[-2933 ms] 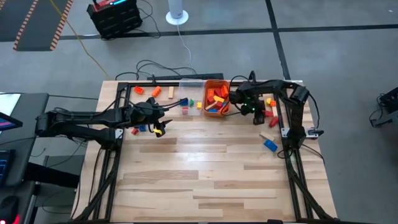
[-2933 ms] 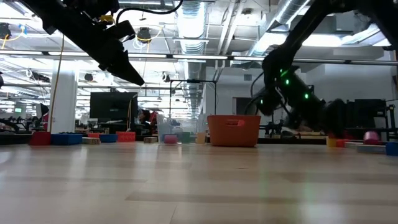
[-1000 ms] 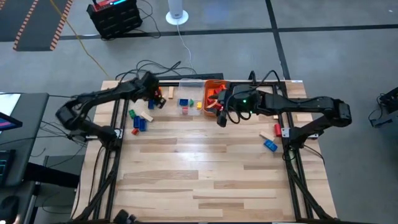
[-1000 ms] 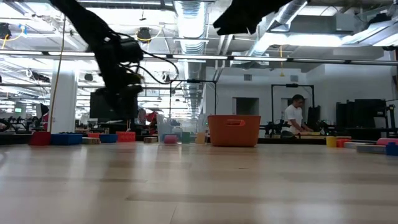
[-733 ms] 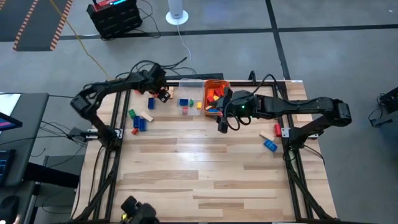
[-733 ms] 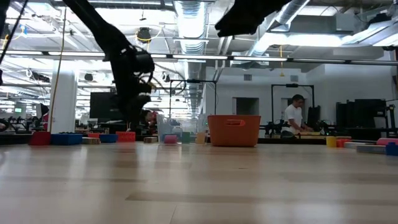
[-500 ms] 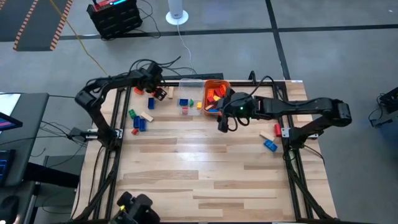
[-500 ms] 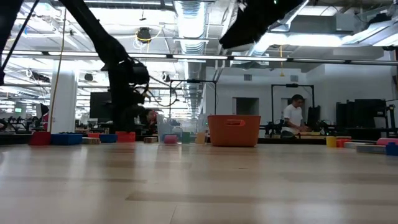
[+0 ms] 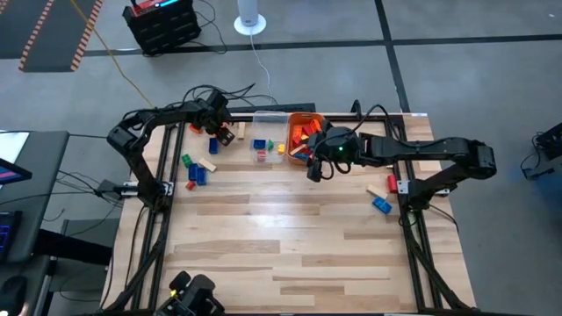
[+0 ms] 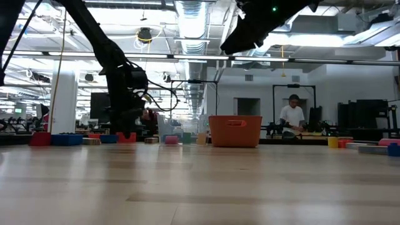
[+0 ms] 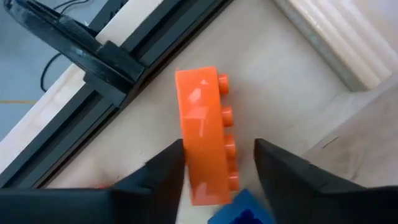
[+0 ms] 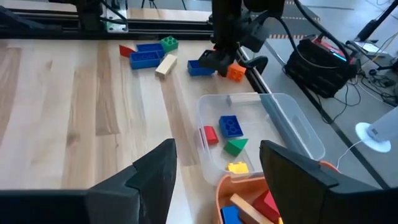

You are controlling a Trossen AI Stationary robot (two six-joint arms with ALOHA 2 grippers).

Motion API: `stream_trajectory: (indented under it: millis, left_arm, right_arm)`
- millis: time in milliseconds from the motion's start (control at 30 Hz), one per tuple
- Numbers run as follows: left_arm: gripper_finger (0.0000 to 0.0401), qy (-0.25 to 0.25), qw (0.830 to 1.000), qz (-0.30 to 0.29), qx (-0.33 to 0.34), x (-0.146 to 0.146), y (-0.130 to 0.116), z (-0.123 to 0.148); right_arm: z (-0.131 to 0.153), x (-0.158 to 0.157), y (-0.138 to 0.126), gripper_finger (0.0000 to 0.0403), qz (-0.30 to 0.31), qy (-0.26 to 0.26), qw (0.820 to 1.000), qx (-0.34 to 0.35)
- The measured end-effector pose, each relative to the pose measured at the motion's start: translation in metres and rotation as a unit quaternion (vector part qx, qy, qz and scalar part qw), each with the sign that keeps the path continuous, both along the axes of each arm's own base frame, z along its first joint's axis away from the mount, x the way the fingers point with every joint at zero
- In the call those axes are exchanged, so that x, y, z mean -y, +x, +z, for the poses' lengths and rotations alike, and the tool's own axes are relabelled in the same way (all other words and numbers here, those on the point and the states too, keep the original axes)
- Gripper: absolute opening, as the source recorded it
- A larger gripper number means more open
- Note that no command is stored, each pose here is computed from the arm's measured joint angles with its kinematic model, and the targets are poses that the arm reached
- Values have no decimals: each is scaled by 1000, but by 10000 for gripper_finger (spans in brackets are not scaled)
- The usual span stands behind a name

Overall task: Sort blocks by size
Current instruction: Put the orange rectangle game piece into the orange bin

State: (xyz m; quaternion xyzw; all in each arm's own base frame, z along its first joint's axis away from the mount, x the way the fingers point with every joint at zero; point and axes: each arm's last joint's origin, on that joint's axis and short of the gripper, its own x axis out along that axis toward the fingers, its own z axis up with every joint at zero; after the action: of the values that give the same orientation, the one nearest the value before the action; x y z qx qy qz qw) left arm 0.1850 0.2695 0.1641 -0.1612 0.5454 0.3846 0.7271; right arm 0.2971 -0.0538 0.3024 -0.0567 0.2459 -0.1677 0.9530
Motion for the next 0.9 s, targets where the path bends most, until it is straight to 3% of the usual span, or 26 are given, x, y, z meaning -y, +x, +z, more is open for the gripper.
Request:
stream_trajectory:
  millis: [167, 367, 500, 667, 900]
  left_arm:
    - [88, 0, 1000, -6, -2, 0, 0, 0]
    - [84, -24, 999, -25, -15, 11, 4, 2]
    - [84, -42, 998, -51, -22, 32, 11, 21]
    - [84, 4, 995, -95, 6, 62, 35, 55]
    - [84, 119, 980, -154, 39, 103, 87, 101]
  right_arm:
    - [0, 0, 0, 260, 0, 1, 1000, -3]
    - [-6, -1, -6, 260, -6, 14, 999, -41]
    - [-8, 0, -16, 260, -53, 14, 996, -73]
    - [-7, 4, -24, 260, -137, -5, 987, -83]
    - [-6, 7, -27, 260, -166, -4, 983, -80]
